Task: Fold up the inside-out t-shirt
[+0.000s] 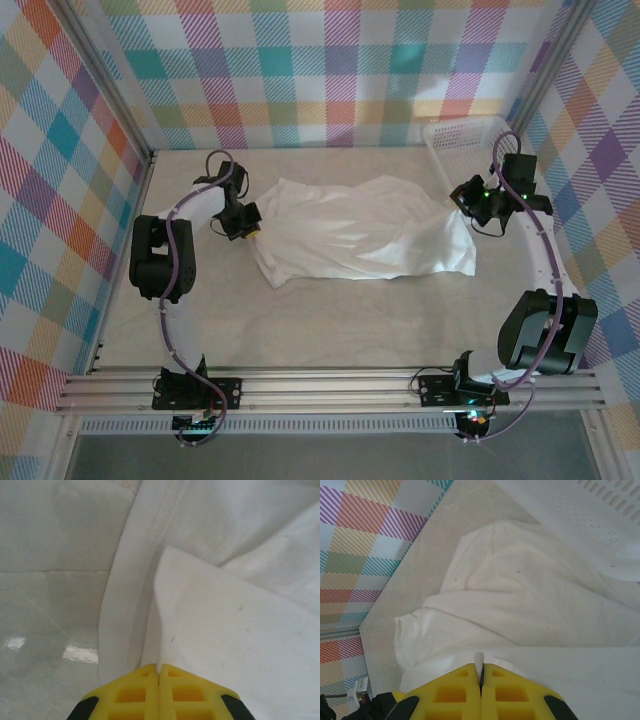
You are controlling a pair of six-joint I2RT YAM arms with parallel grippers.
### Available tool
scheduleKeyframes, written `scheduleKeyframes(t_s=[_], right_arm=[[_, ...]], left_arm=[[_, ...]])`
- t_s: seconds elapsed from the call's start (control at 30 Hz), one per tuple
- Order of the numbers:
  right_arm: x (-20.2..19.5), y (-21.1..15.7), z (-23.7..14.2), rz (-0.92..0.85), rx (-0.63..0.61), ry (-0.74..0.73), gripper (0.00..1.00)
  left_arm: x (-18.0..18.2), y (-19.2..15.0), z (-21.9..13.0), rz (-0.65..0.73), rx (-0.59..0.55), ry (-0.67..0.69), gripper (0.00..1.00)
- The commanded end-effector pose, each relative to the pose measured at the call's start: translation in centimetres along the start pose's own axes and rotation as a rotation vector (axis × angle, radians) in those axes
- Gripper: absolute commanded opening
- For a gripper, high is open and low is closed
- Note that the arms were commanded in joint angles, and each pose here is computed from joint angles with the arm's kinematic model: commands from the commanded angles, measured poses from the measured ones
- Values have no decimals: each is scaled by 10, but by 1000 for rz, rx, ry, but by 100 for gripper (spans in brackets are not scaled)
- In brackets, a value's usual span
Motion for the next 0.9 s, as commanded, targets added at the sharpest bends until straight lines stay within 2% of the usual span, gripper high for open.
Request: scheduleKeyframes(t_s=[0.0, 0.1, 0.13, 0.2, 0.27, 0.37, 0.47, 0.53, 0.6, 0.73, 0.87], right_arm=[[33, 1, -25, 0, -25, 110, 0], [75, 9, -63, 14, -100, 248, 0], [96, 14, -86, 0, -156, 311, 0], [138, 22, -139, -71, -304, 431, 0], [176, 28, -204, -153, -529, 528, 0], [198, 29, -258, -201, -765, 638, 0], [204, 34, -274, -194, -874, 689, 0], [217, 36, -284, -321, -931, 712, 0], [227, 39, -286, -339, -921, 741, 0], [249, 27, -308, -418, -852, 868, 0], [255, 9, -342, -463, -891, 940, 0]], left_arm=[[-22, 15, -59, 35, -109, -91, 0], [-41, 34, -148, 42, -296, -247, 0], [-44, 39, -192, 40, -399, -314, 0], [-45, 45, -277, 41, -623, -415, 0], [-42, 39, -364, 57, -890, -498, 0], [-27, 24, -441, 11, -1162, -571, 0], [-14, 6, -484, -34, -1278, -639, 0], [-15, -11, -504, -5, -1344, -650, 0], [-16, -25, -515, 19, -1384, -636, 0], [-12, -41, -521, 0, -1396, -595, 0], [-15, -66, -540, 32, -1454, -589, 0]])
Point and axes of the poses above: each hand's point on the last joint's axis, 136 mm out from that joint toward the fingers, its own z axis out along the fingers, its own x axis along the line the jaws close on, y = z × x, the point moved 8 cm from there along -z, back along the fingers, and after that the axes turned 11 degrees about z, right-handed, at the moved point
